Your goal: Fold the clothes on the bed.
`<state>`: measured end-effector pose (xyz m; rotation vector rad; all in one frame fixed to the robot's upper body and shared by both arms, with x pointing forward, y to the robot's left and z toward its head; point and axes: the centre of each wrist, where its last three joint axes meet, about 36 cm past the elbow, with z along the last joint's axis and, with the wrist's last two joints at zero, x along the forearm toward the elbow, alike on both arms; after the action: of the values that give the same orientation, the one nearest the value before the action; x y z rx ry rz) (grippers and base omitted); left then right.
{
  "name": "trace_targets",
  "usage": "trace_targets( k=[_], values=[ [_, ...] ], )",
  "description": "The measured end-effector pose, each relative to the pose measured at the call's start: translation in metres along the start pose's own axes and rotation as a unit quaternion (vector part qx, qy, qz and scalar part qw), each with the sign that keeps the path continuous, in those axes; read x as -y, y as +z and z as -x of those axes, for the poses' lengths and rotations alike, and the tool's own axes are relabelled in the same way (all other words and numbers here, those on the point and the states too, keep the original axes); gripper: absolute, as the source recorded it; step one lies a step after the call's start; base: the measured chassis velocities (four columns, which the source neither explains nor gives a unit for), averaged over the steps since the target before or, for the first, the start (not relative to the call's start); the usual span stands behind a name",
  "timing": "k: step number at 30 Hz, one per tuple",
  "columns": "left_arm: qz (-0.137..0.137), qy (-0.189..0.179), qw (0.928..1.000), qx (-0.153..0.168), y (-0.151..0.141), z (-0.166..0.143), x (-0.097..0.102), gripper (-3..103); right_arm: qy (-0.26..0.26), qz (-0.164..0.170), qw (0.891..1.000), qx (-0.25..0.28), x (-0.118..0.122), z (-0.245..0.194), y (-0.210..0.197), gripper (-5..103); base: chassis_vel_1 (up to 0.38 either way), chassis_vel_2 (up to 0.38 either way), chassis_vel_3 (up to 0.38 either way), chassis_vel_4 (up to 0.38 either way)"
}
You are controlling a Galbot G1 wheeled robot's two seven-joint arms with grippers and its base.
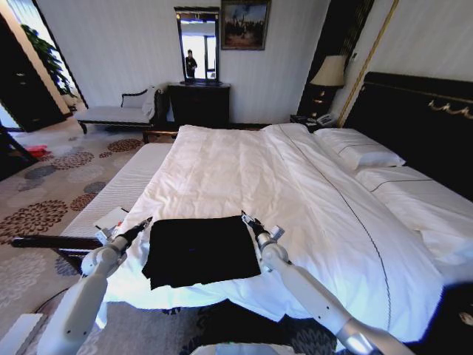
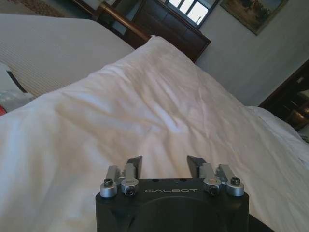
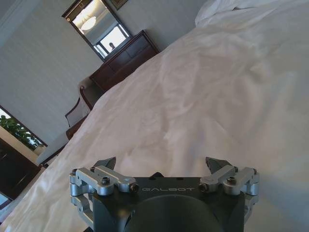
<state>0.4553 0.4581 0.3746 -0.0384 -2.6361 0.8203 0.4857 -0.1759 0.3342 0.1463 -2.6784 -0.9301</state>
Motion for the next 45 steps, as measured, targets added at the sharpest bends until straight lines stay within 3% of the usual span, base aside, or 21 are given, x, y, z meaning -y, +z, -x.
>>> trace_targets(
  k=[1,2,4,7,9,11,14,18,20,22,25,26,29,31,34,36,37,39,41,43,45],
  values=[
    [0.0,-0.001,1.0,-0.002,0.002,0.0,-0.001,58,0.0,-0.001,1.0,0.0,0.0,0.0,0.0,100,0.0,0.0,0.0,0.0],
    [0.0,-0.004,0.9999,-0.011,0.011,0.001,-0.004,70,0.002,-0.002,1.0,0.001,0.001,-0.001,0.0,100,0.0,0.0,0.0,0.0],
    [0.0,-0.006,0.9999,-0.013,0.014,0.001,-0.005,70,0.002,-0.003,1.0,0.001,0.001,-0.001,0.0,100,0.0,0.0,0.0,0.0],
    [-0.001,-0.013,0.9997,-0.022,0.028,0.005,-0.008,86,0.008,-0.007,1.0,0.002,0.004,-0.002,-0.001,100,0.0,0.0,0.0,0.0],
    [-0.002,-0.013,0.9997,-0.022,0.029,0.005,-0.008,86,0.008,-0.008,1.0,0.002,0.004,-0.002,-0.001,100,0.0,0.0,0.0,0.0],
    [-0.007,-0.009,0.9996,-0.024,0.035,0.008,-0.007,96,0.013,-0.012,1.0,0.003,0.006,-0.003,-0.001,100,0.0,0.0,0.0,0.0],
    [-0.012,-0.005,0.9996,-0.025,0.039,0.01,-0.006,100,0.016,-0.014,1.0,0.003,0.007,-0.003,-0.001,100,0.0,0.0,0.0,0.0],
    [-0.027,0.004,0.9994,-0.022,0.044,0.013,-0.003,94,0.018,-0.016,1.0,0.003,0.007,-0.003,-0.001,100,0.0,0.0,0.0,0.0],
    [-0.042,0.011,0.9989,-0.019,0.048,0.017,-0.001,84,0.02,-0.017,1.0,0.004,0.008,-0.003,-0.001,100,0.0,0.0,0.0,0.0],
    [-0.044,0.012,0.9988,-0.018,0.049,0.018,-0.001,84,0.021,-0.017,1.0,0.004,0.008,-0.003,-0.001,100,0.0,0.0,0.0,0.0],
    [-0.054,0.016,0.9982,-0.018,0.055,0.023,0.001,67,0.024,-0.019,1.0,0.004,0.009,-0.003,0.0,100,0.0,0.0,0.0,0.0],
    [-0.054,0.016,0.9982,-0.018,0.055,0.023,0.001,67,0.024,-0.019,1.0,0.004,0.009,-0.003,0.0,100,0.0,0.0,0.0,0.0],
    [-0.055,0.017,0.9981,-0.019,0.057,0.025,0.002,51,0.026,-0.021,0.999,0.004,0.01,-0.003,-0.001,100,0.0,0.0,0.0,0.0],
    [-0.055,0.017,0.9981,-0.019,0.057,0.025,0.002,51,0.026,-0.022,0.999,0.004,0.01,-0.003,-0.001,100,0.0,0.0,0.0,0.0],
    [-0.055,0.017,0.9982,-0.019,0.055,0.025,0.001,34,0.028,-0.025,0.999,0.005,0.01,-0.003,-0.001,100,0.0,0.0,0.0,0.0],
    [-0.056,0.017,0.9981,-0.018,0.054,0.024,0.001,34,0.028,-0.025,0.999,0.005,0.01,-0.003,-0.001,100,0.0,0.0,0.0,0.0],
    [-0.057,0.017,0.9981,-0.016,0.052,0.024,0.0,24,0.029,-0.026,0.999,0.006,0.01,-0.003,-0.001,100,0.0,0.0,0.0,0.0],
    [-0.06,0.018,0.998,-0.009,0.046,0.024,0.0,14,0.029,-0.028,0.999,0.005,0.01,-0.002,0.0,100,0.0,0.0,0.0,0.0],
    [-0.06,0.019,0.998,-0.008,0.045,0.024,0.0,14,0.029,-0.028,0.999,0.005,0.009,-0.002,0.0,100,0.0,0.0,0.0,0.0],
    [-0.061,0.021,0.9979,-0.002,0.038,0.024,0.001,3,0.027,-0.028,0.999,0.006,0.007,-0.001,0.0,100,0.0,0.0,0.0,0.0],
    [-0.06,0.022,0.9979,0.001,0.035,0.024,0.002,3,0.026,-0.028,0.999,0.006,0.006,0.0,-0.001,100,0.0,0.0,0.0,0.0]
  ],
)
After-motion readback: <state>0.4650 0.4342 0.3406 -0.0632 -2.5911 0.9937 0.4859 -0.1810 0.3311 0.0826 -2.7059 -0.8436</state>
